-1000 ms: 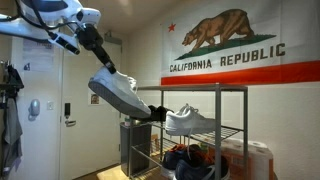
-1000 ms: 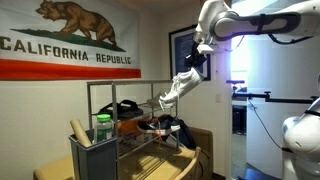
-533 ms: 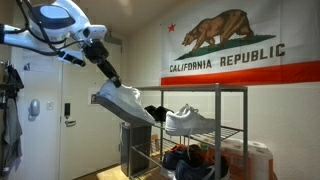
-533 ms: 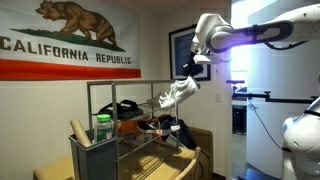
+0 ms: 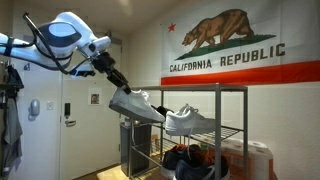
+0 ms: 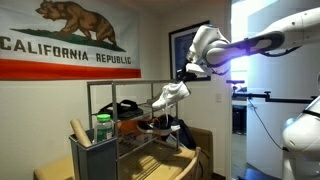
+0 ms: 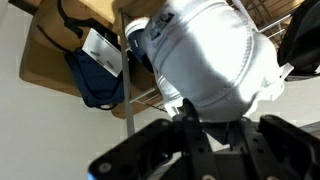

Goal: Move the white shoe from the first shelf to the second shelf

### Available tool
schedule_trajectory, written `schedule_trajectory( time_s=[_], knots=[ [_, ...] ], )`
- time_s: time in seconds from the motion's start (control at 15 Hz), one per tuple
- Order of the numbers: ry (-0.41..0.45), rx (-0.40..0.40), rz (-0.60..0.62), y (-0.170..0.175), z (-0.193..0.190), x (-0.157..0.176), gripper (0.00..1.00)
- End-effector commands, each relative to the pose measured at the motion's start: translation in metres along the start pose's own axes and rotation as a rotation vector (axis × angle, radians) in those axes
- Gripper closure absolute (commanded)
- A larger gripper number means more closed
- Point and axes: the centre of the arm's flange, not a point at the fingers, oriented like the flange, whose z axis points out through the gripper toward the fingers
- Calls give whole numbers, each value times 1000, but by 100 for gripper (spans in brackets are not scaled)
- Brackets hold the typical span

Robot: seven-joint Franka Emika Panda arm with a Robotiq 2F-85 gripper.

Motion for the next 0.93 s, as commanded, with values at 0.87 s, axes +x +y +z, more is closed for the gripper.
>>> schedule_trajectory(
  time_s=[0.87],
  knots=[
    [272, 135, 232, -37, 83, -10, 94]
  ],
)
